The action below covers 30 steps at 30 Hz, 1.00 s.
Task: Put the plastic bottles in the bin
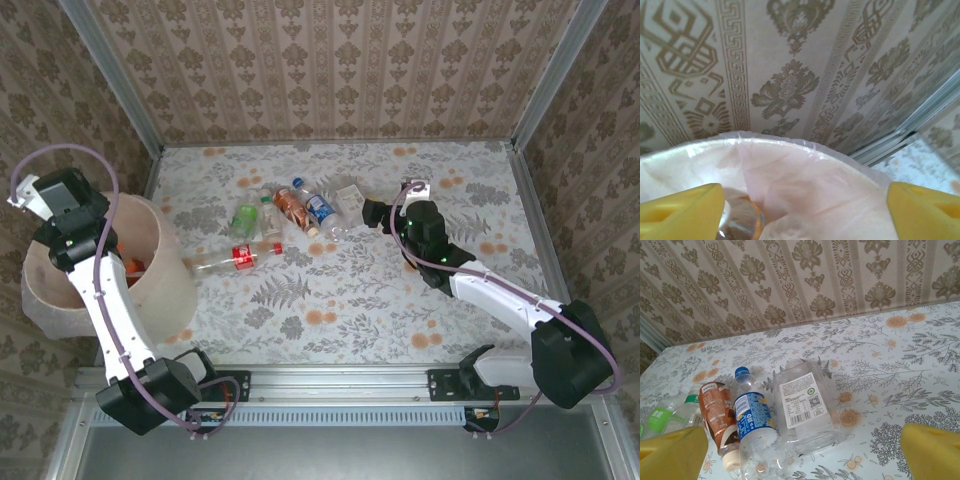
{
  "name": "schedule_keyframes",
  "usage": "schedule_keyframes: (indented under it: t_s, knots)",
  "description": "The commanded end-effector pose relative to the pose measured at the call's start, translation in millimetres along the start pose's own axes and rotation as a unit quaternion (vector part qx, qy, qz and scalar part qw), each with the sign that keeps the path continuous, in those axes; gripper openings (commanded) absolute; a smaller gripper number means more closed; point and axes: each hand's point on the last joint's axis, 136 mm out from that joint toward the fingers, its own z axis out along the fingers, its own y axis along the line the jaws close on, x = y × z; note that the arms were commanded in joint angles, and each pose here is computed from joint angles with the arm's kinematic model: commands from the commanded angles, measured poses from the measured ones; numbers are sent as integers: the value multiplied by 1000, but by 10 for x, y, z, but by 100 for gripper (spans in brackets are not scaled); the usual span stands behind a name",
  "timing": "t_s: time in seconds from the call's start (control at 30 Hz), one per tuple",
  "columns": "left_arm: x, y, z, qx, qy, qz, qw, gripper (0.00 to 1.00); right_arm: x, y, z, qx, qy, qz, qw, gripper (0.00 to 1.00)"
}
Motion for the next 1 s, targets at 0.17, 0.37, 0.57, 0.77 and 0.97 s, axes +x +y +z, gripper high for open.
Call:
schedule_keyframes:
  t_s: [0.17,0.37,0.57,0.77,0.97]
  knots:
    - [-93,-161,-115,55,-6,-49,997,93,77,-35,23,-1,30,37,999,100]
    - [-21,-444,-268,146,21,-34,988,100,244,-9,167,-13,76,46,996,100]
    - [107,-782,-528,242,61,-9,968,100,454,-64,316,5,120,37,992,100]
    - [365,-1337,-1093,401,81,45,911,100,654,-35,462,-6,182,-18,983,100]
    - [769,-1572,-1466,479,105,88,867,100,768,-85,673,5,236,-96,967,100]
